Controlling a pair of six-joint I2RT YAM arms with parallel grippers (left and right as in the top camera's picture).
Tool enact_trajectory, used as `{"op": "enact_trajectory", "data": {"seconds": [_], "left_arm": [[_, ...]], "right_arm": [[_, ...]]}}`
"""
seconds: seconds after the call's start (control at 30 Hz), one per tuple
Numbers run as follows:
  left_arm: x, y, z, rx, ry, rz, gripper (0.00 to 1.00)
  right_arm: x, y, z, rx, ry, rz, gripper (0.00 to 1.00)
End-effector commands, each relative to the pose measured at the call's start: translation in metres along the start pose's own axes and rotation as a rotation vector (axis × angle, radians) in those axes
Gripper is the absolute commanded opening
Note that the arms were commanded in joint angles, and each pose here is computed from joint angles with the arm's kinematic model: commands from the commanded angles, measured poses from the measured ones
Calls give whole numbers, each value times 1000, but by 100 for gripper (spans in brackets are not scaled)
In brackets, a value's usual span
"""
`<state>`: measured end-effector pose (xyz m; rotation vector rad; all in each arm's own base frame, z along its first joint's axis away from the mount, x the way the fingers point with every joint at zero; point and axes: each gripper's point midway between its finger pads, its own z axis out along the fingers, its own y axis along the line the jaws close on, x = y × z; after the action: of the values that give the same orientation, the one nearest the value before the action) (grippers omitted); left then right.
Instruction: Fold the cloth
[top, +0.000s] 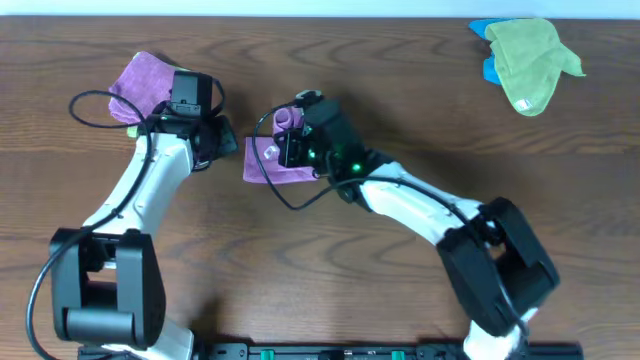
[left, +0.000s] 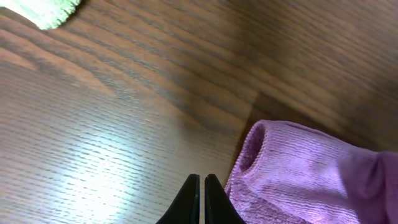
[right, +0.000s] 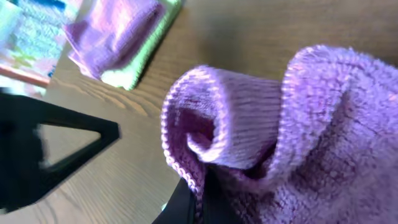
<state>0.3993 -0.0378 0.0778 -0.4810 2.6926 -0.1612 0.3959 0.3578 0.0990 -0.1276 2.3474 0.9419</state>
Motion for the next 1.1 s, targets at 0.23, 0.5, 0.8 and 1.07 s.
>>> {"op": "enact_trajectory", "data": {"seconds": [0.23,0.5,0.8,1.07], "left_arm": [[-15,19,-14,-68,-50,2,6],[-22,41,-15,-88,-53,-51,6],[-21,44,-17,-92,-49,-57,6],[-20,44,-17,-95,-45,-57,6]], "right_arm": [[21,23,34,-52,92,-47,1],[32,31,38,-52,104,-78,1],[39,22,47,-31,109,-80,1],[36,24,55,-40,99,-98,1]]}}
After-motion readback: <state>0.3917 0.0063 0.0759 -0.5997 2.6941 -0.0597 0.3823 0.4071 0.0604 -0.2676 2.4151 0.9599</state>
